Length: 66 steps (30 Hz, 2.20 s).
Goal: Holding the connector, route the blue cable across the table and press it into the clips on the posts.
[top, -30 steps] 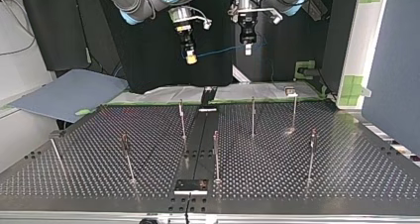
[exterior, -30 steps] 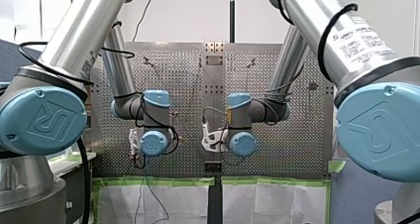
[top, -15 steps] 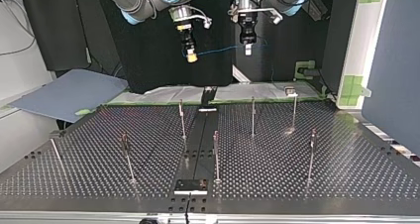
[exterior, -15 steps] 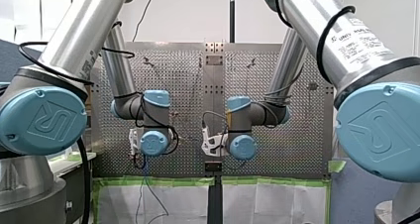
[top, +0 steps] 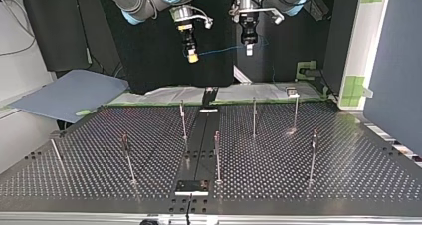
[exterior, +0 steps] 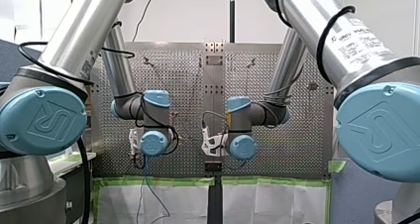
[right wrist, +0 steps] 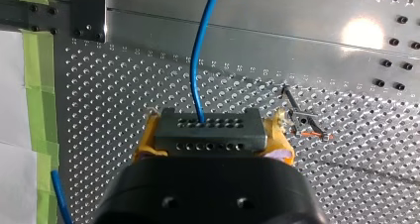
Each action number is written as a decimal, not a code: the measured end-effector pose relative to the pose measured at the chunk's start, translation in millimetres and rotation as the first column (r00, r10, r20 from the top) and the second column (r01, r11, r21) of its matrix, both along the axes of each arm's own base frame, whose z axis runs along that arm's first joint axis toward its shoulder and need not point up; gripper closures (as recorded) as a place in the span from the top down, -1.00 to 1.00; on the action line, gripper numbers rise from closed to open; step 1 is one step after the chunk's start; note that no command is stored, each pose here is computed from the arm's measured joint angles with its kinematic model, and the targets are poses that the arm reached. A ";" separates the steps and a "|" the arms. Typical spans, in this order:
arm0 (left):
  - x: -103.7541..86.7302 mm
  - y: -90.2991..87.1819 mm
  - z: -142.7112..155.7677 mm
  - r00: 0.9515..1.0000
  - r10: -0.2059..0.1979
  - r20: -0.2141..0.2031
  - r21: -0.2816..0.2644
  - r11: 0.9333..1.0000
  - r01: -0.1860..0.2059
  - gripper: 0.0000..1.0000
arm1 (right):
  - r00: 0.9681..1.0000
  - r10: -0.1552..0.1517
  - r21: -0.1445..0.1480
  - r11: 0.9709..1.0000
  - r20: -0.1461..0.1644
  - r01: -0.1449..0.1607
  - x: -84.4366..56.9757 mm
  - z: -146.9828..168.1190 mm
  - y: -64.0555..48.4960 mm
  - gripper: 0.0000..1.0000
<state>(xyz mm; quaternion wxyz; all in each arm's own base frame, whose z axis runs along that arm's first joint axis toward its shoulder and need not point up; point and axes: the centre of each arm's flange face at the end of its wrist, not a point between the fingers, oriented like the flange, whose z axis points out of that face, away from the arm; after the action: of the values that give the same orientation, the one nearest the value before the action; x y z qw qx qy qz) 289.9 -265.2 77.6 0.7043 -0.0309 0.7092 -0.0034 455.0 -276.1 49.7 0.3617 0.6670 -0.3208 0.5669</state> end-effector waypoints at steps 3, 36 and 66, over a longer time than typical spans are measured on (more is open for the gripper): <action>0.0 0.0 0.0 1.000 0.000 0.000 0.000 1.000 0.000 -1.00 | 1.000 0.000 0.000 1.000 0.000 0.000 0.0 0.0 0.0 -1.00; 28.4 13.6 78.2 0.987 0.153 0.054 -0.003 0.988 -0.153 -1.00 | 0.968 0.145 -0.047 0.989 0.206 -0.138 61.0 129.7 -31.1 -1.00; 53.8 71.0 186.5 0.931 0.338 0.137 -0.062 0.941 -0.333 -1.00 | 0.939 0.253 -0.047 0.967 0.232 -0.249 110.3 227.4 -46.6 -1.00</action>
<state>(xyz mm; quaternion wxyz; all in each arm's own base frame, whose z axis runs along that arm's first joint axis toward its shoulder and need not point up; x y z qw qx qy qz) 343.7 -194.2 264.1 0.7437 -0.1647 0.6399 0.1011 565.3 -322.7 277.1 0.2513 0.6271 -0.2690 0.6865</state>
